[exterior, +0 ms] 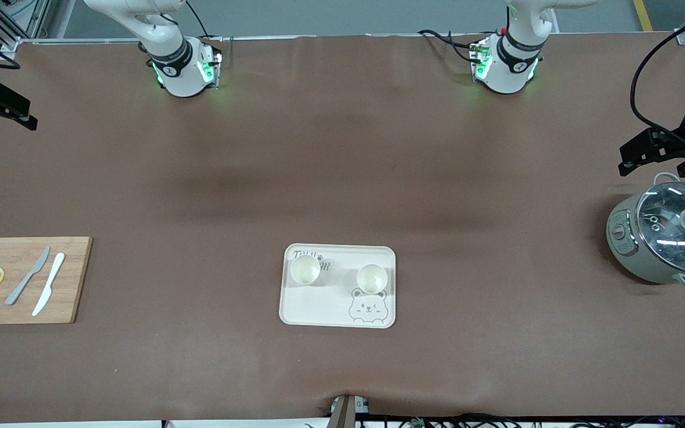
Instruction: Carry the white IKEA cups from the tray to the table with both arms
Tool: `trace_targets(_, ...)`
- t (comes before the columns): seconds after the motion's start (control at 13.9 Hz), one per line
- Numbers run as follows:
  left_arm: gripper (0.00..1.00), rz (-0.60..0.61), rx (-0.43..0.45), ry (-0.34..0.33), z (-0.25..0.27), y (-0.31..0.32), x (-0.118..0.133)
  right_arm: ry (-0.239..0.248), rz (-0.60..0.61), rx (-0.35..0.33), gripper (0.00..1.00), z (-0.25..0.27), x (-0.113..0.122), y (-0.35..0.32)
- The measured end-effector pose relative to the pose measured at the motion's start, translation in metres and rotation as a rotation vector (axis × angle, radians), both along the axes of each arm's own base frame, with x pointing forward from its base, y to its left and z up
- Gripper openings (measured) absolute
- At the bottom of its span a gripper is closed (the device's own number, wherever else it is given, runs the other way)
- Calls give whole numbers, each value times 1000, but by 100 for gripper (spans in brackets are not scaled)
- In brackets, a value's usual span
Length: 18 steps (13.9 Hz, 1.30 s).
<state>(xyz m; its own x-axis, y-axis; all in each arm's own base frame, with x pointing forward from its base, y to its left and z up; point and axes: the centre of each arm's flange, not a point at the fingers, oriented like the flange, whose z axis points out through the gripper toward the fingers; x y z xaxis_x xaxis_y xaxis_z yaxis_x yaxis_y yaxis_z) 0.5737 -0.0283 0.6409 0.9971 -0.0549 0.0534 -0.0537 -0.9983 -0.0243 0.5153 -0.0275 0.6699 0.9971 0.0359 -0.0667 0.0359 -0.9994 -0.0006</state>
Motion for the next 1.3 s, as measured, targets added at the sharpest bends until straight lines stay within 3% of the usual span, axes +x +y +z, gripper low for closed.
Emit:
trace_targets(0.94,100,6,0,23,-12,-3,5,1,-24,42,100,-1,-1,-10)
trace_targets(1.3,100,5,-6,66,-42,-42,21,2,-24,45,100,-1,-1,-10)
